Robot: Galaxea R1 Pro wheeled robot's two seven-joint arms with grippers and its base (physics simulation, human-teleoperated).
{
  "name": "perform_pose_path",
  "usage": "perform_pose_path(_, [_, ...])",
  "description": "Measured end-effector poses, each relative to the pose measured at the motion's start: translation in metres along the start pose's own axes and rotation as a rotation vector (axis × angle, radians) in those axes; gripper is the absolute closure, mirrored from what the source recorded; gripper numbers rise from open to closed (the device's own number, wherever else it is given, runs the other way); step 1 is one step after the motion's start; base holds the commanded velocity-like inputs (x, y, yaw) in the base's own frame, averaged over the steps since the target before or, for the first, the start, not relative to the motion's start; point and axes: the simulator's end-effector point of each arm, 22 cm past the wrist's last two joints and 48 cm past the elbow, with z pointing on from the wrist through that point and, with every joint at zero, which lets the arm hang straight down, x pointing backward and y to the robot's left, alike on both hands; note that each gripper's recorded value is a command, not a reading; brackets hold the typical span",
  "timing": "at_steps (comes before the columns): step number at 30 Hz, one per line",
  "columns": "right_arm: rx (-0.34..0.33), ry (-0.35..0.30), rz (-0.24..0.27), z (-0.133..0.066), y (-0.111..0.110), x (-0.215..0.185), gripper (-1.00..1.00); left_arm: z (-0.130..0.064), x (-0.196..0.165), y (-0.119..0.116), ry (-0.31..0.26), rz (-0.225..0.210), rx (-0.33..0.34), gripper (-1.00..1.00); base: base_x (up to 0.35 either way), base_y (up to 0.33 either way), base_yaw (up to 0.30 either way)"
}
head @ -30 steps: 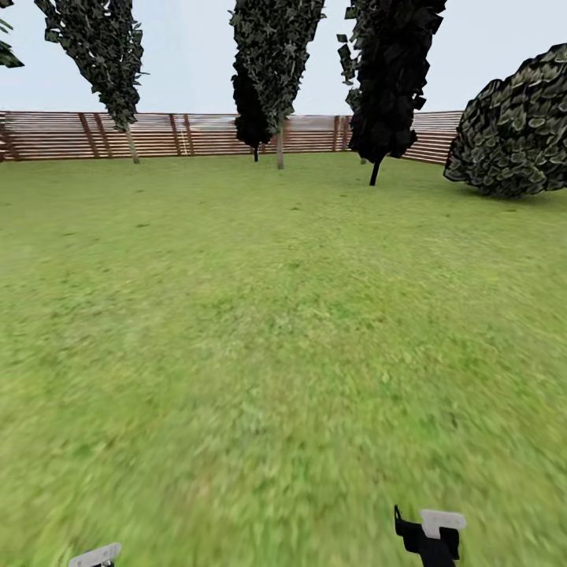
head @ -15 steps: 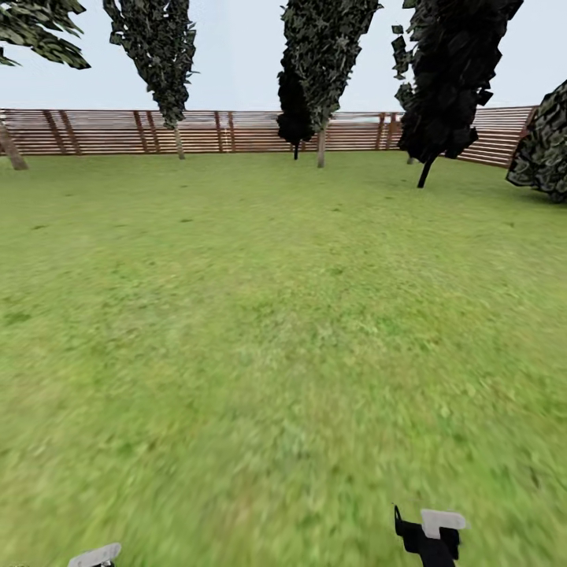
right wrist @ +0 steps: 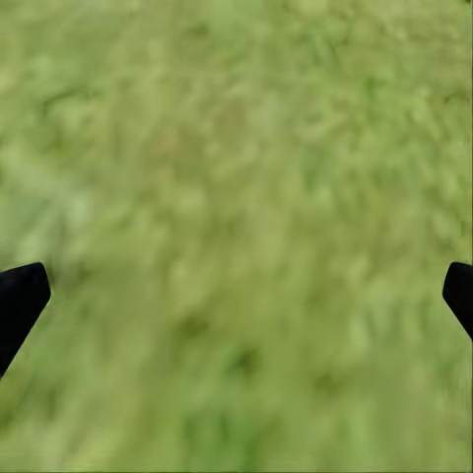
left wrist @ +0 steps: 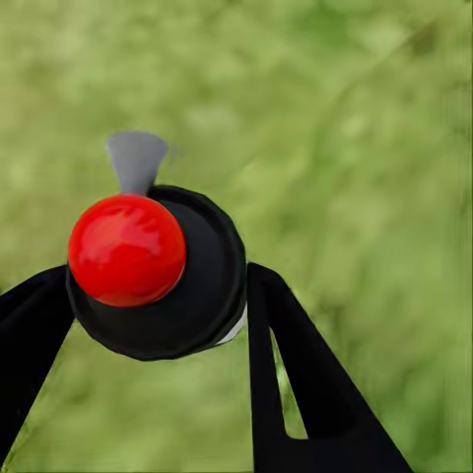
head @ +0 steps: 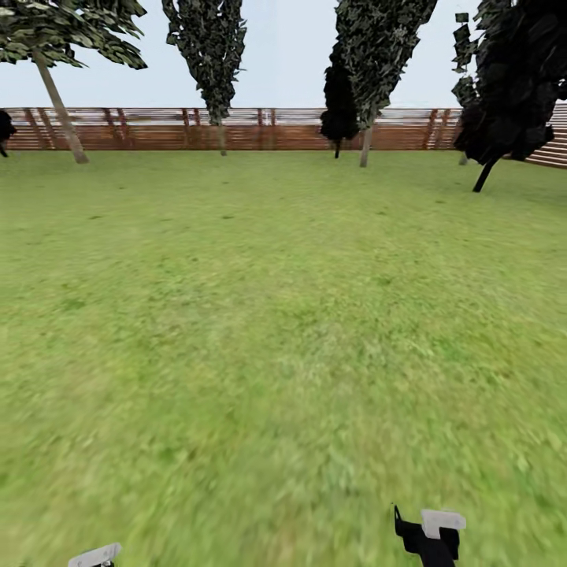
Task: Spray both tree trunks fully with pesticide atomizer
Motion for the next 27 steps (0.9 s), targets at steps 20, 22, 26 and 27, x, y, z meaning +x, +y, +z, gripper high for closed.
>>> perform_pose_path(20, [0.000, 0.010, -0.003, 0.0002, 0.0003, 0.0052, -1.00, 0.0002, 0.0054, 0.0008, 0.012, 0.003, -0.002, 1.00, 0.263, 0.205, 0.278])
perform_pose_path(22, [0.000, 0.011, -0.003, 0.0002, 0.0003, 0.0058, -1.00, 0.0002, 0.0058, 0.0009, 0.013, 0.003, -0.002, 1.00, 0.058, 0.041, 0.279])
perform_pose_path(26, [0.000, 0.014, -0.003, 0.0003, 0.0003, 0.0068, -1.00, 0.0004, 0.0065, -0.0004, 0.014, 0.005, 0.001, 1.00, 0.010, 0.007, 0.279])
perform_pose_path(27, [0.000, 0.014, -0.003, 0.0003, 0.0003, 0.0071, -1.00, 0.0005, 0.0064, -0.0007, 0.014, 0.006, 0.002, 1.00, 0.001, 0.001, 0.279])
